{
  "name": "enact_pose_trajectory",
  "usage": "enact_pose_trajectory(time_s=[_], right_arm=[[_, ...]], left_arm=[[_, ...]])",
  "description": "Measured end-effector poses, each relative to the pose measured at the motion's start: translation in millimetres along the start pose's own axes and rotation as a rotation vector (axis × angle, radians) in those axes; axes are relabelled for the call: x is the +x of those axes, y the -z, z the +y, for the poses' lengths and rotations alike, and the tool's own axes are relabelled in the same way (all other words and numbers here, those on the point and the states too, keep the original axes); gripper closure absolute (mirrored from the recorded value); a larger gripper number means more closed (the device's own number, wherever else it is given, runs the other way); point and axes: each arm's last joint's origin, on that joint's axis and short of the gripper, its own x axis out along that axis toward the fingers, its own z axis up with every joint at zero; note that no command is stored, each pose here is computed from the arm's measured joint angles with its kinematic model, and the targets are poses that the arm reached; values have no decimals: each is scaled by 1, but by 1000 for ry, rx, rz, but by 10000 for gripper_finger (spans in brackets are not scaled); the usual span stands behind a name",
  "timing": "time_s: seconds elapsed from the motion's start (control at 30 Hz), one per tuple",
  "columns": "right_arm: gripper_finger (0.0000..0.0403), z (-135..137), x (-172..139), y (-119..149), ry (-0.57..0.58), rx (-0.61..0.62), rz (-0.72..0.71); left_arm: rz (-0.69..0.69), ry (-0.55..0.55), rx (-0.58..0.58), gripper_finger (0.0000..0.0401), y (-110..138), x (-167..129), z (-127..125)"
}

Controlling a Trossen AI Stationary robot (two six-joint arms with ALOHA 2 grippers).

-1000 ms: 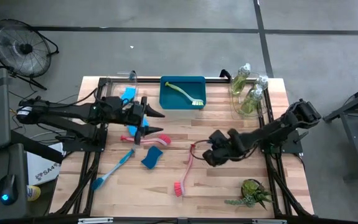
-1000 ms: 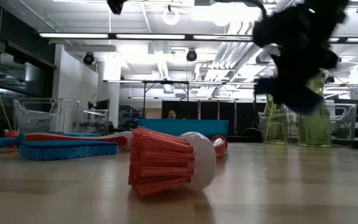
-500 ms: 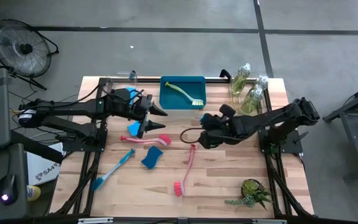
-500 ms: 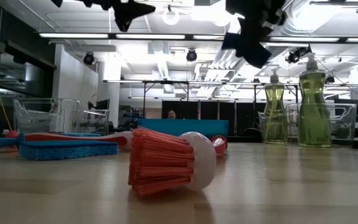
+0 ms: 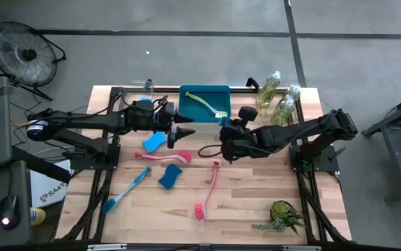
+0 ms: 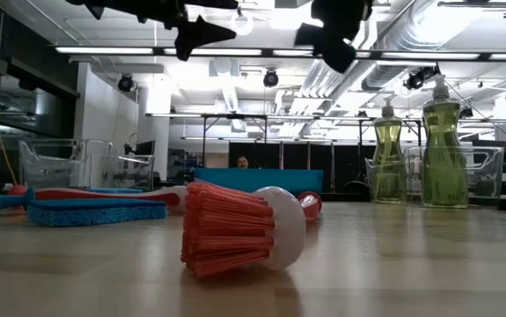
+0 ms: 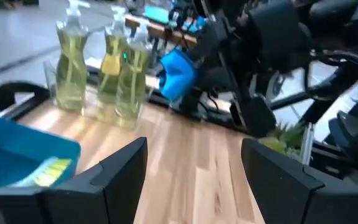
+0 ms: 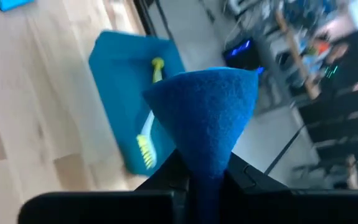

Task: Pick & Place Kitchen Sink Supplies
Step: Put the bottom right blue sponge into the left transparent bin

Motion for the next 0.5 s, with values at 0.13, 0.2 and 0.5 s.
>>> enact_pose_trajectory(time_s=[0.13, 0.2, 0.5], right_arm=[[377, 0, -1, -10, 28, -65, -61], [378, 0, -1, -15, 29, -71, -91], [370, -6, 6, -28, 10, 32, -159]], left_arm=[[-78, -31, 21, 147, -6, 0, 0], [-100, -45, 67, 147, -8, 0, 0], [-161, -50, 422, 147, -22, -1, -5]])
